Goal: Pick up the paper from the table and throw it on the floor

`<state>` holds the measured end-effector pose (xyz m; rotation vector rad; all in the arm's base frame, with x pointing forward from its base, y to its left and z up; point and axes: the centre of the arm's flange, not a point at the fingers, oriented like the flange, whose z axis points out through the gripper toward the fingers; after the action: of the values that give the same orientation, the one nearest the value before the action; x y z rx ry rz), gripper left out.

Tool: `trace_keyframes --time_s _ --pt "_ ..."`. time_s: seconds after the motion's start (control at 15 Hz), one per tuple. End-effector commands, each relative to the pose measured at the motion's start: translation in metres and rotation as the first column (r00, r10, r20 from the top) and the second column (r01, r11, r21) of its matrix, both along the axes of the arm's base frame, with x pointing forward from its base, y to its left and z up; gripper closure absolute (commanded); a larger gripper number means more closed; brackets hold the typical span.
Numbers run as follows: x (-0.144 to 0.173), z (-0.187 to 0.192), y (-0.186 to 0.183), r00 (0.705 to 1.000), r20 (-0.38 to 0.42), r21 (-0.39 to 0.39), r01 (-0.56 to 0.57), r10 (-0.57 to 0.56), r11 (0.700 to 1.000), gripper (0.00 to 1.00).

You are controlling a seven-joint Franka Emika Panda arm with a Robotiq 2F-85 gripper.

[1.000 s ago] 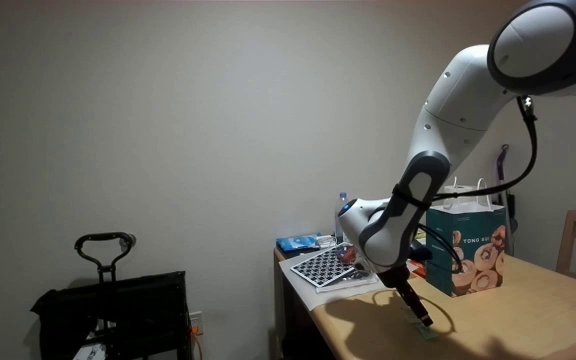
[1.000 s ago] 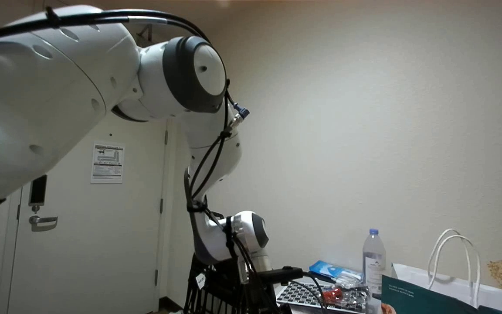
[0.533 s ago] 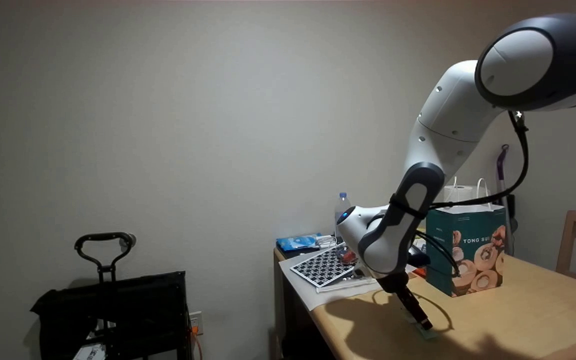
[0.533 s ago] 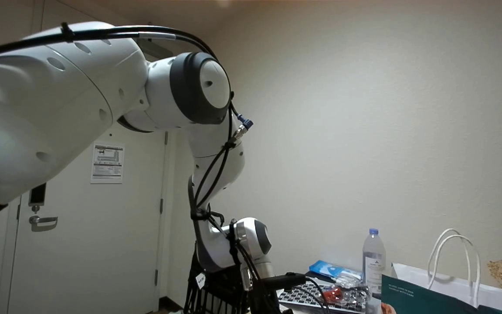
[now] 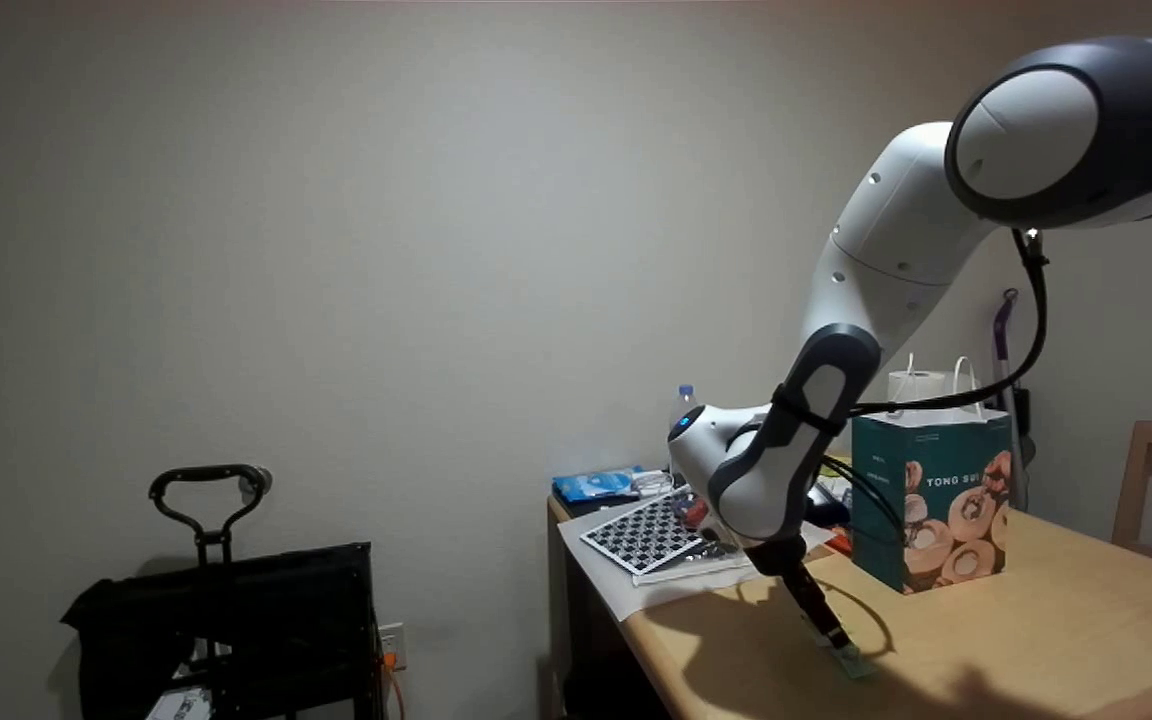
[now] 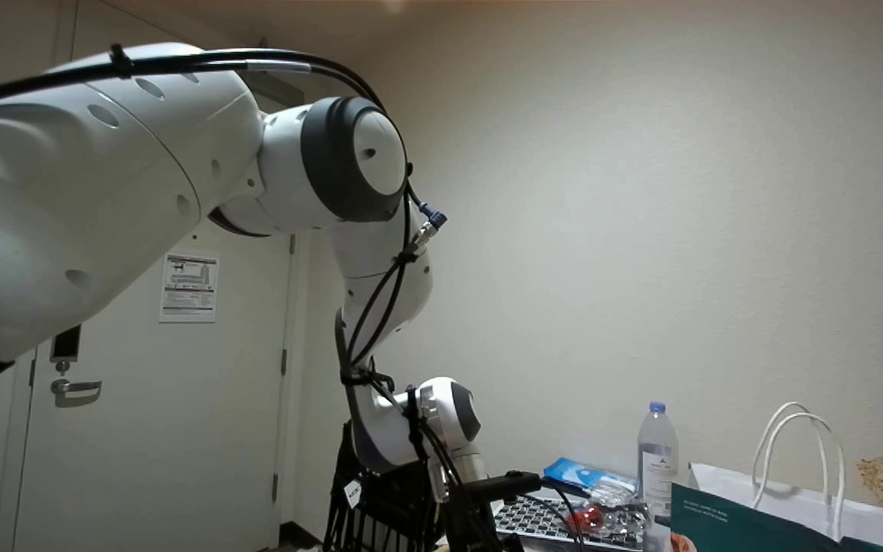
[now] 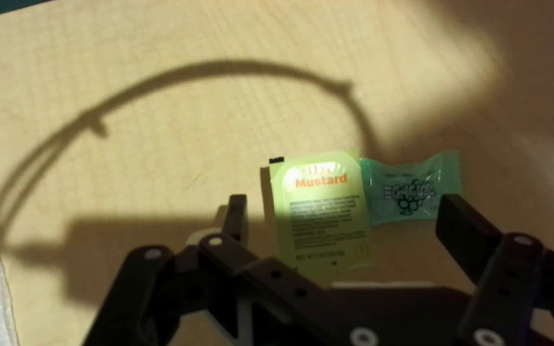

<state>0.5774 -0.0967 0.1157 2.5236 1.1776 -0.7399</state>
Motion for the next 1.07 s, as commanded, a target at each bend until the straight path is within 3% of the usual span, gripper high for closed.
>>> trace_keyframes --time_s 0.0,0.13,0.2,0.8,1.0 --pt "0.004 -0.018 -0.004 0.999 -0.039 0.025 -0.024 0.025 0.999 0.00" --pt "0.002 -0.031 -0.006 0.998 -0.060 0.036 -0.025 0.027 0.999 0.00" --pt "0.002 -0.036 -0.007 0.997 -0.070 0.041 -0.023 0.026 0.999 0.20" --pt "0.005 -0.023 -0.008 0.999 -0.047 0.000 -0.026 0.026 1.000 0.78" --pt "0.004 -0.011 -0.002 0.999 -0.050 -0.018 -0.018 0.018 1.000 0.92"
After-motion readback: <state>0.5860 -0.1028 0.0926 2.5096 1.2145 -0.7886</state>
